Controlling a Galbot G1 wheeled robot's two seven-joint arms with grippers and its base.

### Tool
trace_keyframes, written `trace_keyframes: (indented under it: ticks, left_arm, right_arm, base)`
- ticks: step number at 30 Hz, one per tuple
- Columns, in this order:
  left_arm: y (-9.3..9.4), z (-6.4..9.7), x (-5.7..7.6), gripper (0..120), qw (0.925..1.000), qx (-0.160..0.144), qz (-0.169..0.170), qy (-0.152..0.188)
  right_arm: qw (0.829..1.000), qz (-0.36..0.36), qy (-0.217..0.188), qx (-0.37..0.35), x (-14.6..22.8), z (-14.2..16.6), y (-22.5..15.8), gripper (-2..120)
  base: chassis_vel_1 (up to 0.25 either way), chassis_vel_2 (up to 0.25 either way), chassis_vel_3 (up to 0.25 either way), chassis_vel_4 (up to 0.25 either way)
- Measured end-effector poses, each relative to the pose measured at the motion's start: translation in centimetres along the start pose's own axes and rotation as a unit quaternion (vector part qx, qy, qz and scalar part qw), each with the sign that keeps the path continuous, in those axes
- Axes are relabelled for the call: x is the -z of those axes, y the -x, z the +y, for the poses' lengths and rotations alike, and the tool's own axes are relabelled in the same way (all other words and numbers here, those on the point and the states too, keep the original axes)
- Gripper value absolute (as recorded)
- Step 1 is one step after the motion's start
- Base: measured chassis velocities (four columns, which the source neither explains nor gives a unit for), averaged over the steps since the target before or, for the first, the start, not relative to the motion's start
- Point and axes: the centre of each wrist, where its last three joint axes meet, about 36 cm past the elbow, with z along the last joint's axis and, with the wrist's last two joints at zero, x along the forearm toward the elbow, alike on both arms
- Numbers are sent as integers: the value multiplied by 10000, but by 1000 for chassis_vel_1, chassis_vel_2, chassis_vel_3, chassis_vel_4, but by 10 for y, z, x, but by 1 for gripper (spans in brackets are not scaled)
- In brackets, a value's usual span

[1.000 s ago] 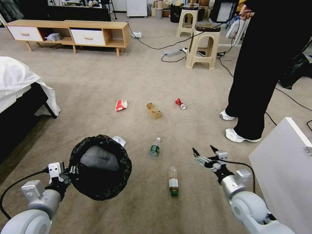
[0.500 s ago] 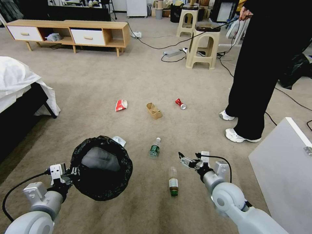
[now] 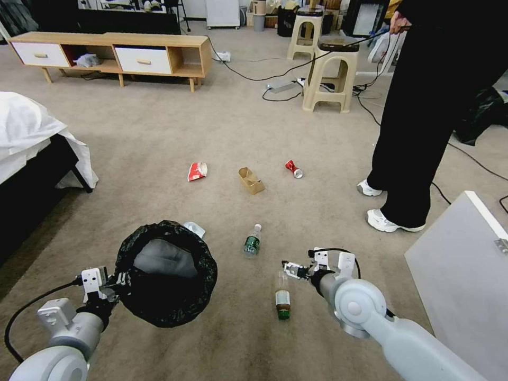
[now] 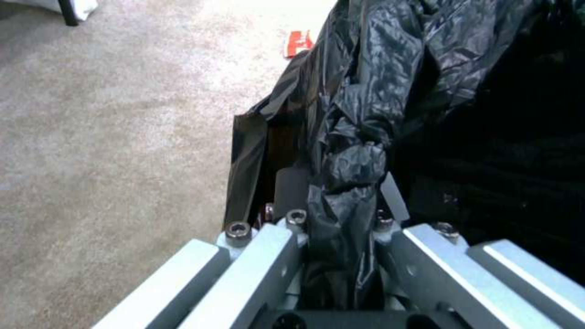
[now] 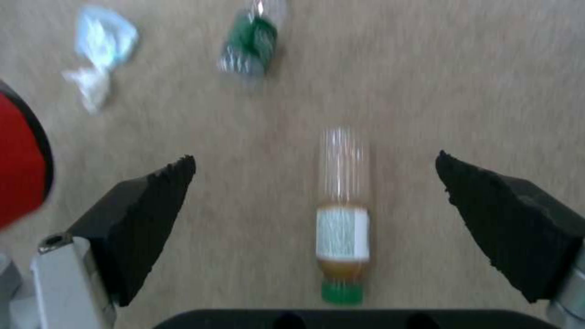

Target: Pick up the trash bin, then pick up the garbage from the floor and place it into the trash bin.

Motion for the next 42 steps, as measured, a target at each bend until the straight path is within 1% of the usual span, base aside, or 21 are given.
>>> trace_keyframes:
  ticks: [2,3,5,9,11,17,23,29,32,36,42]
  left_arm:
    - [2,1,0,1,10000,-16,-13,-19]
    - [2,1,0,1,10000,-16,-13,-19]
    - [4,3,-1,1,10000,-30,-14,-43]
    - [7,5,-1,1,10000,-31,-15,-67]
    - [10,7,-2,1,9999,-30,-11,-110]
    - [15,10,-5,1,9999,-43,18,-147]
    - [19,11,-4,1,9998,-73,25,-162]
    - [22,14,-1,1,9999,-90,31,-142]
    - [22,15,-1,1,9999,-89,36,-139]
    - [23,16,0,1,9998,-105,56,-129]
    - [24,18,0,1,9998,-93,63,-143]
  right_arm:
    - [9993,339,-86,-93,5,7,5,100]
    - [9993,339,-86,-93,5,7,5,100]
    - [9976,645,-182,-159,12,14,9,100]
    - [9964,804,-201,-178,17,18,13,100]
    - [9951,961,-146,-204,25,20,19,100]
    - [9935,1122,20,-166,34,24,32,100]
    - [9925,1207,111,-184,34,25,42,100]
    - [9916,1239,195,-331,30,19,59,100]
    - [9914,1244,202,-342,29,19,60,100]
    - [9894,1374,327,-348,22,23,68,100]
    - [9866,1530,381,-429,16,26,79,100]
  base:
    - [0,0,0,0]
    - [0,0,0,0]
    - [0,0,0,0]
    - [0,0,0,0]
    - [0,0,0,0]
    - [0,0,0,0]
    - [0,0,0,0]
    - [0,0,0,0]
    - [0,0,0,0]
    - [0,0,0,0]
    - [0,0,0,0]
